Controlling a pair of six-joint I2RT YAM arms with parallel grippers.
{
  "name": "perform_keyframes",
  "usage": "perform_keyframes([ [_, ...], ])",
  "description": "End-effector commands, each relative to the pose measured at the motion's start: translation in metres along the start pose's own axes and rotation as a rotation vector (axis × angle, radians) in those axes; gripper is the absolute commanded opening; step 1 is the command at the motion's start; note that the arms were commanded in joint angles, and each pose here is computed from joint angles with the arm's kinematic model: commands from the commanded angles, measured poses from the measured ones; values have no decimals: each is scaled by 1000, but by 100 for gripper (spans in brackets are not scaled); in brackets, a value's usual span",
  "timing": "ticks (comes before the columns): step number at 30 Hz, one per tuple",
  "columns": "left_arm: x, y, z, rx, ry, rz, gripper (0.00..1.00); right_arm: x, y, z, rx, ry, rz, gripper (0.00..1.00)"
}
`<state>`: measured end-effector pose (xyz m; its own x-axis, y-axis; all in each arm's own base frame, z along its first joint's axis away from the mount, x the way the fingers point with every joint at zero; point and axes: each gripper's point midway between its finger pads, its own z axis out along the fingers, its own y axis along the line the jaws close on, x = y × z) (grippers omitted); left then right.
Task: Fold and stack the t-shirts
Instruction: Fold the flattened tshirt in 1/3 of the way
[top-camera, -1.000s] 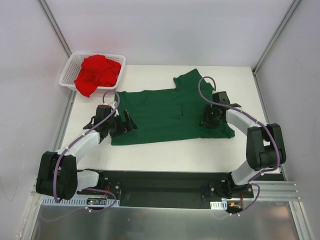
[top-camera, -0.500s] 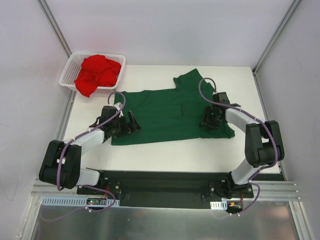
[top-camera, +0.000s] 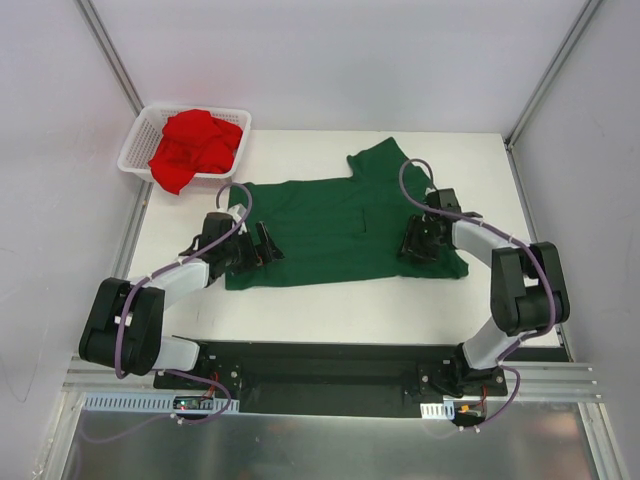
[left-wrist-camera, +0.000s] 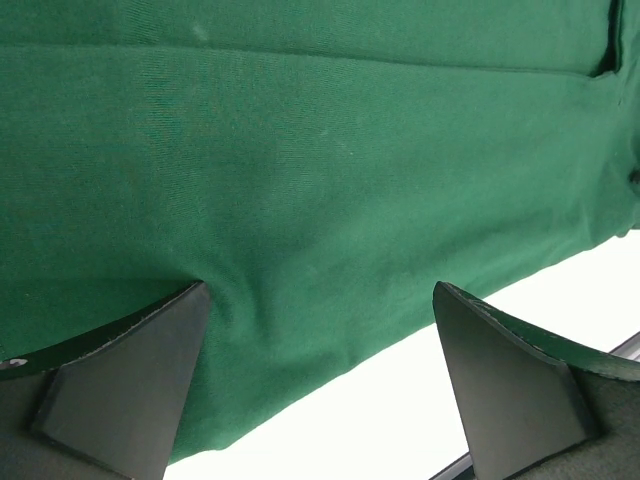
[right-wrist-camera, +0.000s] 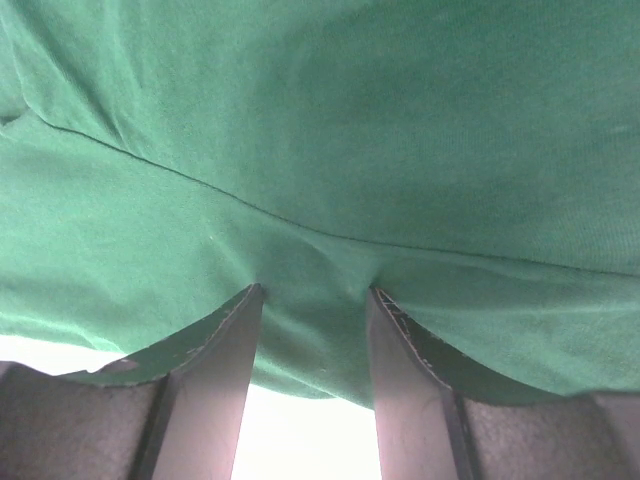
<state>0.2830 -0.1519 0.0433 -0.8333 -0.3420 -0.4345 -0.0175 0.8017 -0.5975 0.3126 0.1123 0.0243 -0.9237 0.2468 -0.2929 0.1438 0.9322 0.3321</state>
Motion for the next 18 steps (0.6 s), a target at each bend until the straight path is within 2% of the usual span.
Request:
perform_keyframes([
  [1,27,12,-1,-26,77,-31,96,25,-6,-7,9,55,31,49],
  [18,40,21,-33,-57,94,-62,97,57,-23,-45,73,73,18,50],
])
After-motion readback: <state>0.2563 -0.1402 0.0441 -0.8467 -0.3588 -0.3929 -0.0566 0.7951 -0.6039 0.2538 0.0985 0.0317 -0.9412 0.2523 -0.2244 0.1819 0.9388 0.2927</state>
